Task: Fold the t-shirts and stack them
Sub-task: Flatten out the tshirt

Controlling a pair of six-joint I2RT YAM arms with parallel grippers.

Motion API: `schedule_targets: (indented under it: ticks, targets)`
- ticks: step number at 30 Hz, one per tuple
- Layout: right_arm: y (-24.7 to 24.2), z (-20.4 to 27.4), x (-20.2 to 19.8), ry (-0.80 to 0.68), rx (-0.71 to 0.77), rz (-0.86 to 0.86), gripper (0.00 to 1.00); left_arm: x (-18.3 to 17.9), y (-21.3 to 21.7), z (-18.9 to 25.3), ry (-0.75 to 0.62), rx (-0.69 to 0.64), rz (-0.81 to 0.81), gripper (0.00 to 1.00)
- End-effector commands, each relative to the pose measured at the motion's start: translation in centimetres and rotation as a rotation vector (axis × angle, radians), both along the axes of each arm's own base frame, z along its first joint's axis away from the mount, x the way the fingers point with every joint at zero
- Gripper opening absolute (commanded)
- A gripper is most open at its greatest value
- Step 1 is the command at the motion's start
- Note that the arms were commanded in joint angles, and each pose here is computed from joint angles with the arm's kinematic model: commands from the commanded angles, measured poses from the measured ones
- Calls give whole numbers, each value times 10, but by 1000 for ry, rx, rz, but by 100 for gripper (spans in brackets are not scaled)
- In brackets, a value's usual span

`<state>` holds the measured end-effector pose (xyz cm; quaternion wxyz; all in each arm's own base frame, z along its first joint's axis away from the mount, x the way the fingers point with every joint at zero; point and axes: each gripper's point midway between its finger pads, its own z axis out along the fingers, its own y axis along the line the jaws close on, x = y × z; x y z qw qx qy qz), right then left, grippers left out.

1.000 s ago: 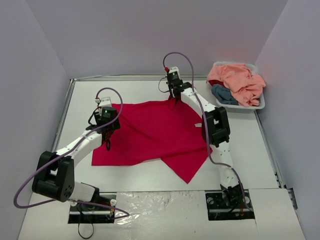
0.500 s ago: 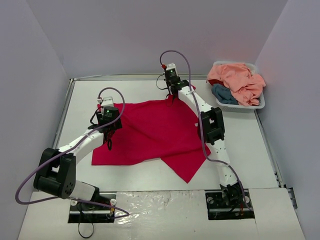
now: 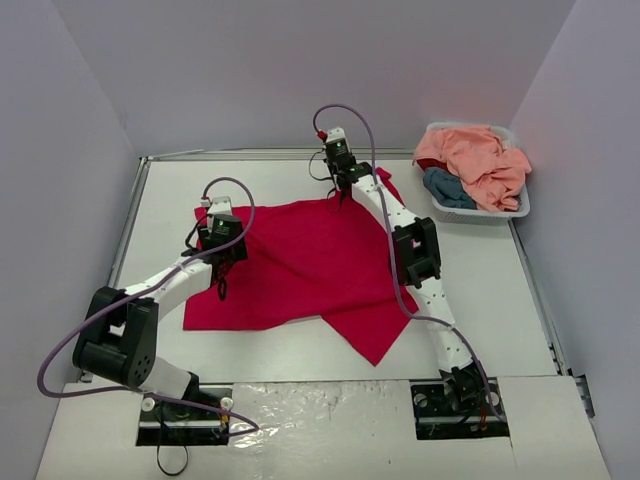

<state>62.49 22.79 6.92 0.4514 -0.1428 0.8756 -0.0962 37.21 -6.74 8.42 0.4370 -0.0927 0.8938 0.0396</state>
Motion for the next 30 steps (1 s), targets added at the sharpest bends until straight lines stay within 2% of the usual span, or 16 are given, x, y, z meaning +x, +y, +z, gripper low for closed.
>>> schedule_targets:
  ticks: [1,30]
  targets:
    - [11,21,10,-68,5,26,0,11,-5,15,-49,1,-10,52]
    - [49,1,13,-77,12,204,1,12,-9,8,-28,22,-17,52]
